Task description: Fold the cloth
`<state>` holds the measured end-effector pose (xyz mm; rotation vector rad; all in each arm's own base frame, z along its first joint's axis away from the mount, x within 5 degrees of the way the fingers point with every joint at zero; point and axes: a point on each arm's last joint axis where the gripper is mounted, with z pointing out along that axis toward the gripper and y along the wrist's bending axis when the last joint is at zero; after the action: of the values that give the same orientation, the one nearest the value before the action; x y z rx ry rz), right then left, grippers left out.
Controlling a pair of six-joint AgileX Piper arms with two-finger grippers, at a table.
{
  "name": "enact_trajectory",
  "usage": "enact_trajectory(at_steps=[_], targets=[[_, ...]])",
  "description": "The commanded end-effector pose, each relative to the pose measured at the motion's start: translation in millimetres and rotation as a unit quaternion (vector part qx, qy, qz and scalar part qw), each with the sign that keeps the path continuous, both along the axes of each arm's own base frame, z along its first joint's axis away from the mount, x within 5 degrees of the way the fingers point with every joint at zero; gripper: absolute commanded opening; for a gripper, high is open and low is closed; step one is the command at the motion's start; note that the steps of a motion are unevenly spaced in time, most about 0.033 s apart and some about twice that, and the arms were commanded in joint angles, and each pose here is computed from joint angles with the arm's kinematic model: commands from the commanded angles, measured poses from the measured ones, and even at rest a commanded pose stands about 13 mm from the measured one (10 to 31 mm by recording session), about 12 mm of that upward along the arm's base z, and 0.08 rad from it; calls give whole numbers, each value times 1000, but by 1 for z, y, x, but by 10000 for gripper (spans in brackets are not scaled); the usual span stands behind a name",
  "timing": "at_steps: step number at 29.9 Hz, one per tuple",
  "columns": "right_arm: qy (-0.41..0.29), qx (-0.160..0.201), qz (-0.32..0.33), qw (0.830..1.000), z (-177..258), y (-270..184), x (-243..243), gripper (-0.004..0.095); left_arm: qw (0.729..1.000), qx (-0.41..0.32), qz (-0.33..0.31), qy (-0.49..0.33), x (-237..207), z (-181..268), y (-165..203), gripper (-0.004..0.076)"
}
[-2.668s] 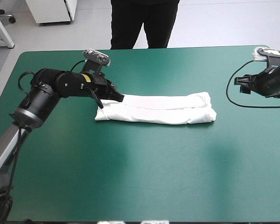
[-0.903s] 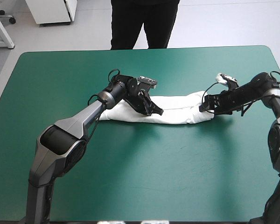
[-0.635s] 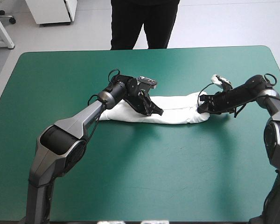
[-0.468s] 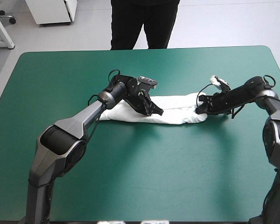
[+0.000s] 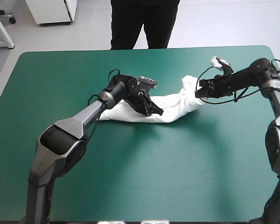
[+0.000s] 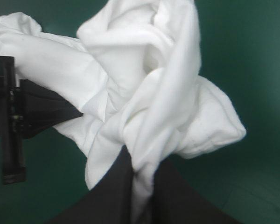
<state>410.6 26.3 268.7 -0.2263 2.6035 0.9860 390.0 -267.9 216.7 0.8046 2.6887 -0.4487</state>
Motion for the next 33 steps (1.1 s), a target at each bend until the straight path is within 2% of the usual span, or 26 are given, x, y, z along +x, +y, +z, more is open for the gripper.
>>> enact_trajectory(at_steps=[1, 8, 16, 19, 25, 33], targets=[[-52, 22, 12, 998, 56, 6, -20, -17, 999, -21, -1, -24, -6, 32, -1, -9], [-77, 19, 11, 997, 76, 7, -31, -17, 999, -25, 0, -26, -6, 32, -1, -9], [-78, 18, 10, 997, 76, 7, -31, -17, 999, -23, 0, -29, -6, 33, -1, -9], [-78, 15, 11, 997, 76, 6, -31, -17, 999, -1, -5, -50, -8, 48, 7, -9], [-78, 19, 12, 997, 77, 8, -31, -17, 988, 52, 26, -141, -22, 125, 37, -9], [-108, 40, 64, 991, 98, 55, -35, -17, 948, 51, 91, -301, -90, 262, 101, -9]])
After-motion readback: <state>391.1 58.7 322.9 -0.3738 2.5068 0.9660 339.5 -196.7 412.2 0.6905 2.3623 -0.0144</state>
